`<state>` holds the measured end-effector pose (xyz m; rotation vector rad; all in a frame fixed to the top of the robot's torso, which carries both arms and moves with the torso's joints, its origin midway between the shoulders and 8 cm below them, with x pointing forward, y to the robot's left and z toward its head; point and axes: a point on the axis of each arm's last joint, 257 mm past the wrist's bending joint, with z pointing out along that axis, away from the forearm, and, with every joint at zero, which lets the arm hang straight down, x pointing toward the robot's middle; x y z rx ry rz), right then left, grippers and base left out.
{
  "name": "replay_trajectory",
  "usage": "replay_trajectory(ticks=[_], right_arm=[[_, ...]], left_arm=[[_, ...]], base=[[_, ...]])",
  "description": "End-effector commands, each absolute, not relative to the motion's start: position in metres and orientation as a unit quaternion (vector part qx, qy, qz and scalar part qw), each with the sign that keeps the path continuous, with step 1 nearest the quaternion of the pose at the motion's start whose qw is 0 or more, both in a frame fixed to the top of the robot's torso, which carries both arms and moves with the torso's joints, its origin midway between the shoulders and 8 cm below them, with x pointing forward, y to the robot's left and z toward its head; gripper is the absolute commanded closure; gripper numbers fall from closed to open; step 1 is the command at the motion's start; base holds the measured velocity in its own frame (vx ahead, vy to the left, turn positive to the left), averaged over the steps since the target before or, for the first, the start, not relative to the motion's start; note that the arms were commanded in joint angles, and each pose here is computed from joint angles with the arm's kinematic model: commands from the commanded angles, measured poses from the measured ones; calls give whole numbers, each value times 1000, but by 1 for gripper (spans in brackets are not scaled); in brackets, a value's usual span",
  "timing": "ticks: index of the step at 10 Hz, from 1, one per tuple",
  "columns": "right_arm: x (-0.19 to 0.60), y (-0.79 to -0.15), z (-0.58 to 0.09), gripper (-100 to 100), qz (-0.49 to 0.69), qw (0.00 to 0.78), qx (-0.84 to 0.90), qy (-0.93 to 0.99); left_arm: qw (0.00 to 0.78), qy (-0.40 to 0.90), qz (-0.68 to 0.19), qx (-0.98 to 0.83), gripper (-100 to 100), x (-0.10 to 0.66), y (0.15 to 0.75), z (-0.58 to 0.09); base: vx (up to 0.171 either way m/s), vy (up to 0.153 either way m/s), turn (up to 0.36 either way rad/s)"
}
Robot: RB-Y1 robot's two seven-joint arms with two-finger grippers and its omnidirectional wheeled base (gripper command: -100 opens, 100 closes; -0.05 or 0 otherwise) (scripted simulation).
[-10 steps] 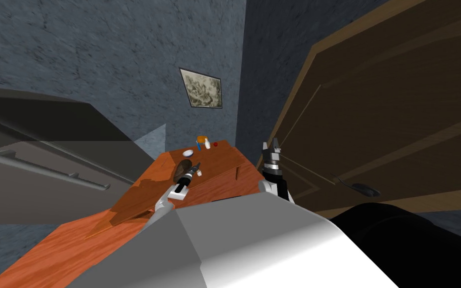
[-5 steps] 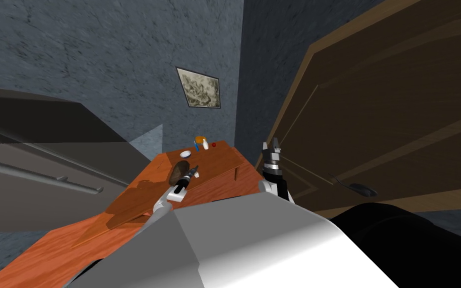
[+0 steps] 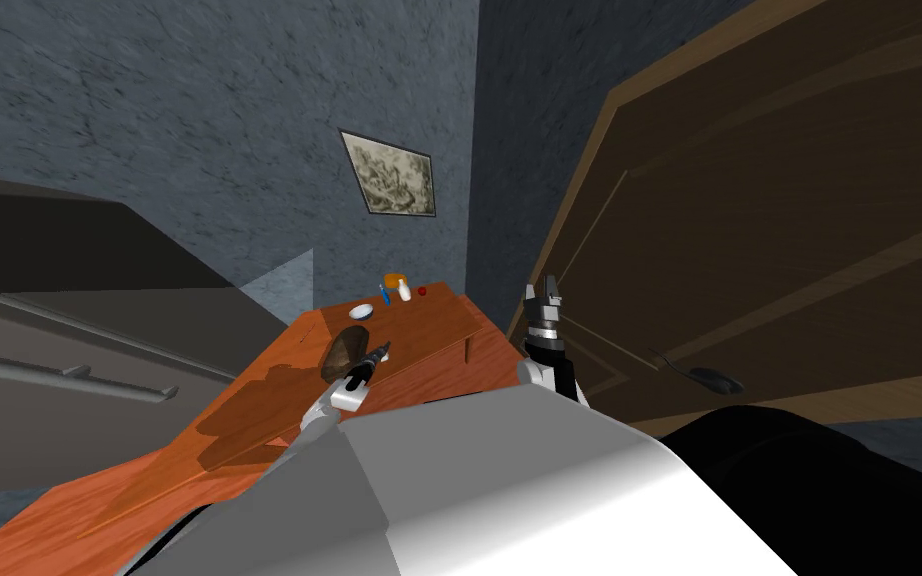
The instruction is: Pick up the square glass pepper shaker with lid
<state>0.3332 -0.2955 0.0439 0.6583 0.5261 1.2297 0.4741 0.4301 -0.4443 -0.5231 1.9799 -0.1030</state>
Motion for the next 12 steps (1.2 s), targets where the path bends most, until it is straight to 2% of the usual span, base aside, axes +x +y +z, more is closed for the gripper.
replay_trajectory(ticks=[1, 7, 8, 9, 12], right_arm=[[333, -295, 44, 0, 559, 735, 300, 239], [333, -295, 44, 0, 559, 735, 299, 239], [333, -295, 44, 0, 559, 735, 299, 239], [333, -295, 44, 0, 559, 735, 299, 239], [333, -296, 44, 0, 559, 735, 299, 240]], left_arm=[[498, 838, -16, -225, -100, 459, 452, -461], [461, 856, 26, -233, -100, 434, 480, -486], [459, 857, 27, -233, 0, 433, 481, -487], [460, 858, 23, -227, -100, 425, 475, -494], [459, 860, 21, -223, -100, 419, 471, -498]], base=[[63, -95, -46], [27, -51, -22], [3, -5, 1], [86, 13, 127], [138, 8, 60]])
